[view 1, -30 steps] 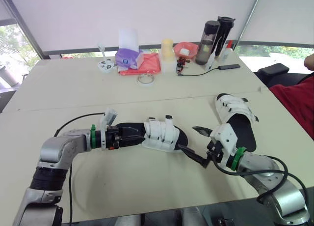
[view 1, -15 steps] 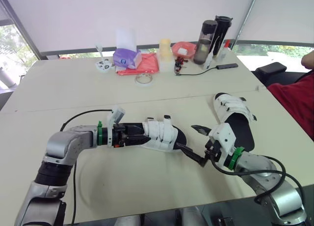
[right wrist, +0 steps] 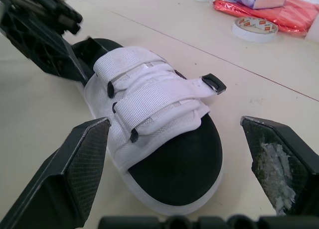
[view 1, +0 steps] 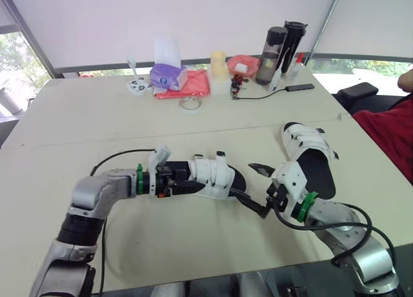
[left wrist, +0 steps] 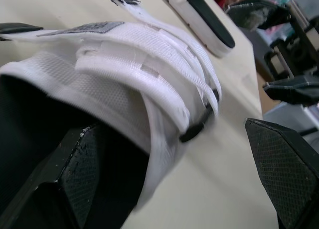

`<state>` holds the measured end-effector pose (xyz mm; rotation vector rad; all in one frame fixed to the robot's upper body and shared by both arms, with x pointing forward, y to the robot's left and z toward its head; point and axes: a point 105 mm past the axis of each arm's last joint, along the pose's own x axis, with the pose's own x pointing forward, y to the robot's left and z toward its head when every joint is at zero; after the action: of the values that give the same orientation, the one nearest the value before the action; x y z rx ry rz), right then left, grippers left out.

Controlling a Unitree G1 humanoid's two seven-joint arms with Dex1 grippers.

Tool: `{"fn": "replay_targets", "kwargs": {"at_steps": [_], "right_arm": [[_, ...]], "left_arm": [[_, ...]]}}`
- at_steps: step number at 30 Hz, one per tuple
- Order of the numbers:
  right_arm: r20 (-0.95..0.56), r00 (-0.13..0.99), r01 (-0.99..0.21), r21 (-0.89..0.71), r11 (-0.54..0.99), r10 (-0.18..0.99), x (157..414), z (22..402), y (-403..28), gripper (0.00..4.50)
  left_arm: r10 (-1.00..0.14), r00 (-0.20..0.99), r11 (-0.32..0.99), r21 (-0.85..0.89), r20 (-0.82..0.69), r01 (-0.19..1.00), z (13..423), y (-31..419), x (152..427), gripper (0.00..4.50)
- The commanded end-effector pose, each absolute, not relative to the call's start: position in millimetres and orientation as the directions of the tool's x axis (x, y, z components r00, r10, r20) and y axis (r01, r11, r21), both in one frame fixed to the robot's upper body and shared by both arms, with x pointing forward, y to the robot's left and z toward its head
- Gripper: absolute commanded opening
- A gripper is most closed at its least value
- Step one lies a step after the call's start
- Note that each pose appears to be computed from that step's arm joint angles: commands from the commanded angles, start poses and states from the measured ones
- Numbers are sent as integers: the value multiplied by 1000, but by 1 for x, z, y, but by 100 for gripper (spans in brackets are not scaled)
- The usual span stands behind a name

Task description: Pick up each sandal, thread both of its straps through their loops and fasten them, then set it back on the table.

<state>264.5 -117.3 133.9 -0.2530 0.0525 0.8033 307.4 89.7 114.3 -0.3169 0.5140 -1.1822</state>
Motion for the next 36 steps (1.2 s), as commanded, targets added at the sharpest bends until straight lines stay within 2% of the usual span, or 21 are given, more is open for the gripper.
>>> {"fn": "replay_targets", "kwargs": {"at_steps": [1, 5, 9, 10, 11, 17, 18, 19, 25, 29, 33, 35, 36], "right_arm": [[-96, 693, -714, -232, 661, 715, 264, 144, -114, 448], [-100, 699, -709, -230, 667, 708, 263, 142, -116, 448], [-101, 707, -701, -225, 676, 700, 263, 141, -117, 448], [-100, 708, -701, -224, 677, 699, 263, 141, -117, 450], [-100, 708, -700, -224, 678, 699, 263, 141, -117, 450], [-94, 718, -690, -223, 689, 689, 264, 142, -119, 450], [-94, 719, -689, -223, 689, 688, 264, 142, -120, 450], [-94, 720, -689, -222, 691, 688, 264, 142, -120, 450], [-68, 741, -666, -201, 718, 668, 267, 146, -124, 450], [9, 784, -608, -188, 771, 621, 275, 161, -133, 450], [106, 821, -539, -178, 823, 560, 287, 183, -142, 450], [121, 824, -531, -182, 828, 554, 291, 187, -143, 450], [123, 823, -530, -184, 828, 555, 293, 187, -143, 450]], "left_arm": [[-947, 292, 317, -531, -134, 786, 126, 82, 314, 450], [-937, 348, 295, -601, -31, 743, 138, 75, 325, 450], [-920, 385, 351, -600, -76, 719, 123, 70, 328, 450], [-914, 397, 364, -603, -85, 710, 120, 70, 330, 394], [-910, 406, 369, -610, -84, 701, 119, 71, 331, 360], [-922, 386, 313, -632, -23, 709, 130, 66, 325, 65], [-924, 382, 300, -638, -10, 709, 132, 65, 324, 23], [-926, 377, 286, -641, 6, 713, 136, 63, 323, 2], [-912, 398, 242, -658, 96, 713, 159, 49, 322, 2], [-798, 567, 310, -668, 204, 676, 189, 47, 348, 2], [-558, 748, 366, -702, 359, 610, 231, 55, 376, 2], [-419, 831, 406, -743, 366, 532, 238, 64, 392, 2], [-312, 881, 403, -790, 356, 462, 239, 71, 405, 2]]}}
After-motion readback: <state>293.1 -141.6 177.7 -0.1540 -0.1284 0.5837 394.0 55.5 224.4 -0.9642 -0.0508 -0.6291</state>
